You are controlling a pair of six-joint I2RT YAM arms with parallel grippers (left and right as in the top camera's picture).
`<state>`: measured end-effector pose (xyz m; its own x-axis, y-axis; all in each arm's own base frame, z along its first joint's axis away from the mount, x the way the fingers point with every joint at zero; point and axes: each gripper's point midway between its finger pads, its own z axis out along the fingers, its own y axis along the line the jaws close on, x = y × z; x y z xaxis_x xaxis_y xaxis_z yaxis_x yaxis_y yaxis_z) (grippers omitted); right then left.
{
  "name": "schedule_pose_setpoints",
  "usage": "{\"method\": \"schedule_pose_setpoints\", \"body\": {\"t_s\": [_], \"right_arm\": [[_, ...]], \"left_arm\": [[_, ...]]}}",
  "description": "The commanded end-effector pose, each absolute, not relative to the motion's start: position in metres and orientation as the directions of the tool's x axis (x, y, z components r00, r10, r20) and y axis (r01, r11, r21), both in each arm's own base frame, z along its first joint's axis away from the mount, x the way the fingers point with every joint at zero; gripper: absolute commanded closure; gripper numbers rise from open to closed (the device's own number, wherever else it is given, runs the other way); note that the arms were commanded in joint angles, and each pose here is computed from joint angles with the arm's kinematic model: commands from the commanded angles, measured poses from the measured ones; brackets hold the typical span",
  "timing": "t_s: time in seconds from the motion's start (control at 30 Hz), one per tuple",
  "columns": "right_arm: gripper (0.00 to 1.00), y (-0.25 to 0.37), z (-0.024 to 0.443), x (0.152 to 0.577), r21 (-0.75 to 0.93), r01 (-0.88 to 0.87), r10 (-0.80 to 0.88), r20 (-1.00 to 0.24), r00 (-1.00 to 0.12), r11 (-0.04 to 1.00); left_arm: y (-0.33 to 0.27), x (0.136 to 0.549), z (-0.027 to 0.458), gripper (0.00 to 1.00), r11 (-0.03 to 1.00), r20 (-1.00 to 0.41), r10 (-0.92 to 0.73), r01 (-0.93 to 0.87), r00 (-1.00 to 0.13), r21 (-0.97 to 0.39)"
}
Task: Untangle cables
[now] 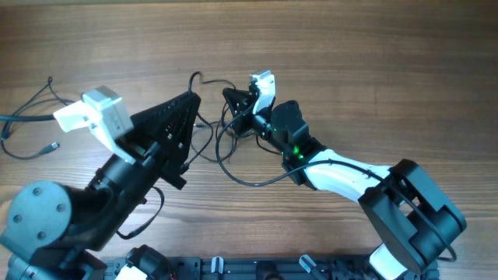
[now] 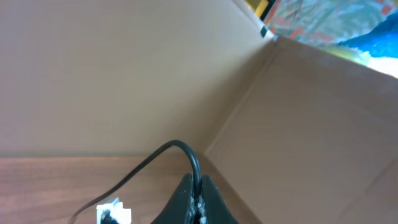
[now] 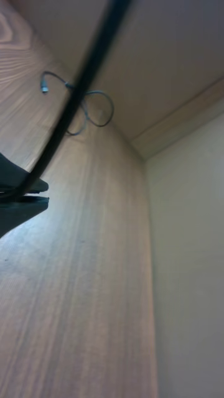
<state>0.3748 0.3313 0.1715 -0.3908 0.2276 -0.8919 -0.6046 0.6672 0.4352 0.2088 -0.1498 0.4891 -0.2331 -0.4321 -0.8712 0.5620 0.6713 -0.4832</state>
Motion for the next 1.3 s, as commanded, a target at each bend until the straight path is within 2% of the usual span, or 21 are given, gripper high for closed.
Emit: {"method": "schedule_pose_setpoints", "body": {"t_s": [0.0, 0.17, 0.3, 0.33, 0.37, 0.4, 0.43, 0.47, 0.57, 0.63, 0.7, 0.77, 0.87, 0.93, 1.07, 1.23, 1.27], "right_arm": [[0.96, 0.335, 0.161, 0.375, 0.424, -0.614, 0.178, -0.889, -0.421, 0.666], [0.96, 0.316, 0.17, 0.361, 0.469, -0.629, 0.108, -0.845, -0.523, 0.62], [0.96, 0.295, 0.205, 0.345, 0.503, -0.659, 0.099, -0.83, -0.55, 0.559], [0.96, 0.291, 0.216, 0.339, 0.508, -0.673, 0.1, -0.831, -0.547, 0.538], [0.96, 0.285, 0.229, 0.333, 0.51, -0.685, 0.105, -0.834, -0.541, 0.521], [0.96, 0.278, 0.242, 0.329, 0.518, -0.683, 0.121, -0.832, -0.541, 0.515], [0.96, 0.272, 0.25, 0.327, 0.528, -0.673, 0.137, -0.828, -0.544, 0.517], [0.96, 0.266, 0.259, 0.323, 0.53, -0.67, 0.149, -0.829, -0.54, 0.52], [0.96, 0.255, 0.276, 0.315, 0.539, -0.663, 0.177, -0.827, -0.534, 0.52], [0.96, 0.253, 0.28, 0.312, 0.56, -0.649, 0.194, -0.813, -0.549, 0.515], [0.96, 0.251, 0.276, 0.312, 0.583, -0.621, 0.204, -0.794, -0.573, 0.524], [0.96, 0.248, 0.267, 0.315, 0.587, -0.587, 0.202, -0.782, -0.59, 0.557], [0.96, 0.232, 0.251, 0.328, 0.55, -0.51, 0.21, -0.788, -0.578, 0.661], [0.96, 0.214, 0.24, 0.342, 0.511, -0.414, 0.233, -0.796, -0.559, 0.753], [0.96, 0.169, 0.221, 0.361, 0.394, -0.195, 0.252, -0.825, -0.505, 0.898], [0.96, 0.116, 0.21, 0.37, 0.191, 0.011, 0.175, -0.877, -0.448, 0.982], [0.96, 0.092, 0.207, 0.371, 0.13, 0.1, 0.161, -0.883, -0.44, 0.987]], "left_arm": [[-0.134, 0.219, 0.474, 0.96, 0.75, -0.882, -0.412, 0.463, -0.231, -0.472], [-0.094, 0.234, 0.435, 0.96, 0.877, -0.889, -0.386, 0.201, -0.247, -0.436], [-0.088, 0.236, 0.42, 0.91, 0.898, -0.887, -0.367, 0.142, -0.279, -0.417], [-0.088, 0.236, 0.417, 0.86, 0.898, -0.884, -0.368, 0.136, -0.289, -0.418], [-0.089, 0.238, 0.412, 0.76, 0.897, -0.876, -0.373, 0.124, -0.307, -0.425], [-0.09, 0.24, 0.407, 0.56, 0.895, -0.866, -0.379, 0.11, -0.326, -0.432], [-0.093, 0.244, 0.401, 0.32, 0.894, -0.857, -0.381, 0.096, -0.346, -0.437], [-0.096, 0.247, 0.395, 0.19, 0.893, -0.847, -0.386, 0.082, -0.367, -0.442], [-0.108, 0.259, 0.375, 0.11, 0.888, -0.809, -0.389, 0.053, -0.44, -0.456], [-0.129, 0.269, 0.359, 0.11, 0.887, -0.78, -0.352, 0.083, -0.517, -0.455], [-0.145, 0.276, 0.341, 0.21, 0.887, -0.75, -0.316, 0.099, -0.581, -0.451], [-0.158, 0.284, 0.324, 0.23, 0.89, -0.719, -0.282, 0.107, -0.635, -0.443], [-0.187, 0.281, 0.304, 0.23, 0.874, -0.694, -0.123, 0.254, -0.709, -0.415], [-0.202, 0.275, 0.297, 0.22, 0.844, -0.683, -0.034, 0.345, -0.73, -0.411], [-0.204, 0.275, 0.294, 0.21, 0.842, -0.674, -0.026, 0.347, -0.738, -0.412], [-0.211, 0.27, 0.294, 0.18, 0.817, -0.66, -0.013, 0.373, -0.751, -0.441], [-0.213, 0.267, 0.293, 0.18, 0.808, -0.652, -0.007, 0.38, -0.758, -0.45]]}}
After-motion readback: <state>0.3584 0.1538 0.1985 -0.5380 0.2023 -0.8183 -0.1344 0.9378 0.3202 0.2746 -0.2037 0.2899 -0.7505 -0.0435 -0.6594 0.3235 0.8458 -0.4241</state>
